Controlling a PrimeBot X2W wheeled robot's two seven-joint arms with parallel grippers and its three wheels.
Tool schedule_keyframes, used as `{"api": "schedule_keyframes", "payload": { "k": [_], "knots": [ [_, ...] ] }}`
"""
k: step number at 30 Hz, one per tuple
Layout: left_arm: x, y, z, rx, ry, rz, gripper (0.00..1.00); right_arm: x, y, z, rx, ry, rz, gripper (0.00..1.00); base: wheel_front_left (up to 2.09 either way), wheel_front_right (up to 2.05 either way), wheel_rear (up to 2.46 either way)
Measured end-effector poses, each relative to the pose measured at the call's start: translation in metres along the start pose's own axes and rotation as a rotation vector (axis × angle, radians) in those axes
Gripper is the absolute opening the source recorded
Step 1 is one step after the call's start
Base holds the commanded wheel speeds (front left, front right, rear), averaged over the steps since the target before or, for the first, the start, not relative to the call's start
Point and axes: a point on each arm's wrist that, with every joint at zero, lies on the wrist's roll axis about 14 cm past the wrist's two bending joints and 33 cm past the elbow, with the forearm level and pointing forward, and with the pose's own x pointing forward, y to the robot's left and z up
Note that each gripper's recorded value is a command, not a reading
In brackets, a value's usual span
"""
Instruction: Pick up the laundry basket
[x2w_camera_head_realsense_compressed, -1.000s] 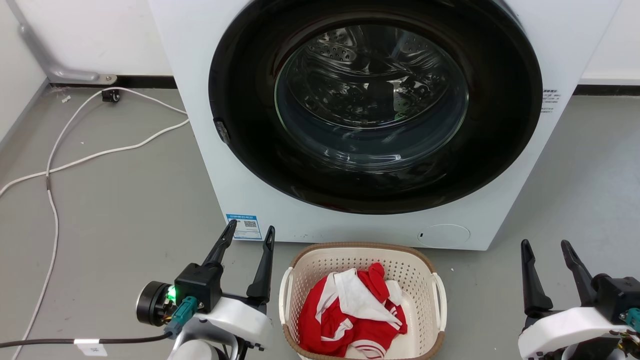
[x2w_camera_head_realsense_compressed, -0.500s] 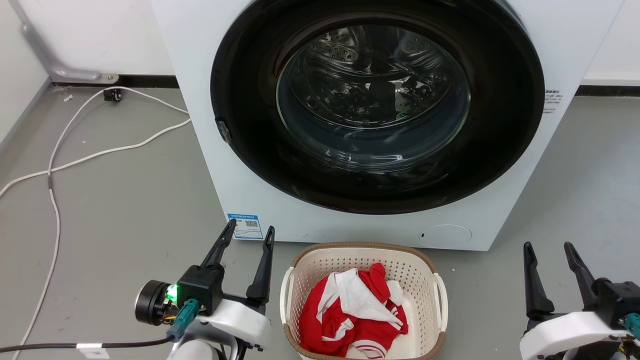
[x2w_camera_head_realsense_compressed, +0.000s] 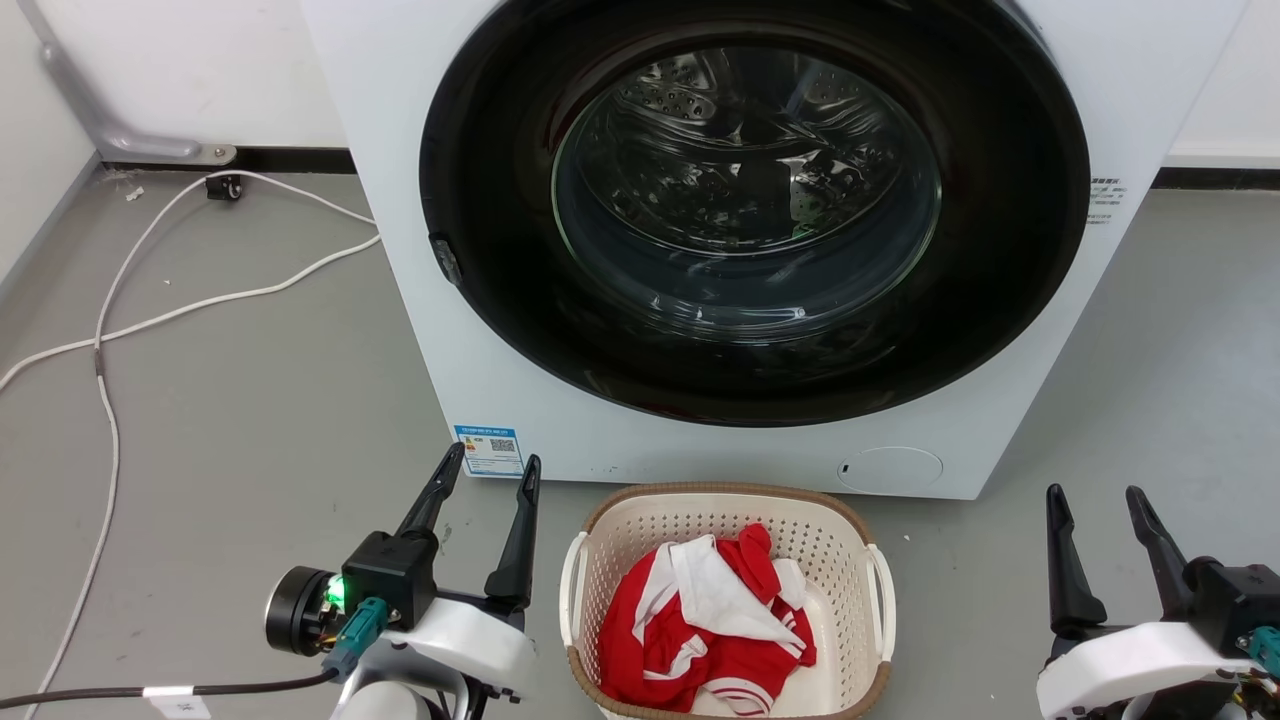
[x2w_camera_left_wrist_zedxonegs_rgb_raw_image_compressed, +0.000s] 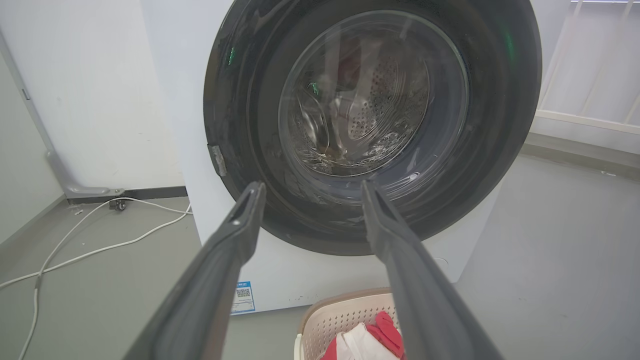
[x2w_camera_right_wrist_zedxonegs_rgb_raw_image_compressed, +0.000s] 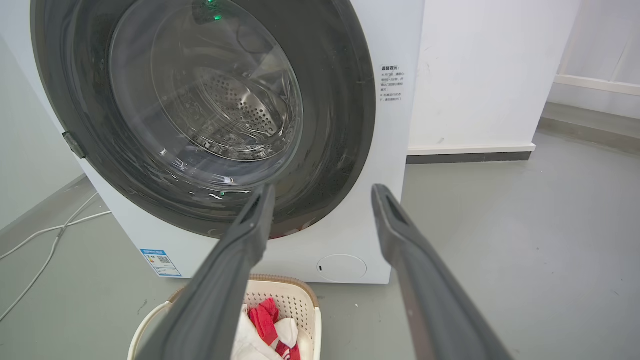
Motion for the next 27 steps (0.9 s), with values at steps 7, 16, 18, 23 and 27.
{"api": "schedule_keyframes", "payload": {
  "k": [7, 16, 18, 23, 27],
  "knots": [
    [0.0, 0.002, -0.001, -0.002, 0.003, 0.007, 1.0, 0.001, 0.0, -0.001, 0.001, -0.003, -0.001, 1.0, 0.0, 0.0, 0.0],
    [0.001, 0.003, -0.005, 0.001, 0.015, 0.009, 1.0, 0.002, -0.002, -0.004, 0.003, 0.003, -0.007, 1.0, 0.0, 0.0, 0.0],
    [0.002, 0.003, -0.009, 0.0, 0.027, 0.009, 1.0, 0.002, -0.004, -0.01, 0.005, 0.026, -0.014, 1.0, 0.0, 0.0, 0.0],
    [0.019, 0.001, -0.014, 0.001, 0.037, -0.013, 1.0, 0.013, -0.01, -0.02, 0.017, 0.065, -0.032, 1.0, 0.0, 0.0, 0.0],
    [0.037, 0.002, -0.026, -0.004, 0.066, -0.024, 1.0, 0.025, -0.013, -0.036, 0.025, 0.12, -0.043, 1.0, 0.0, 0.0, 0.0]
  ]
}}
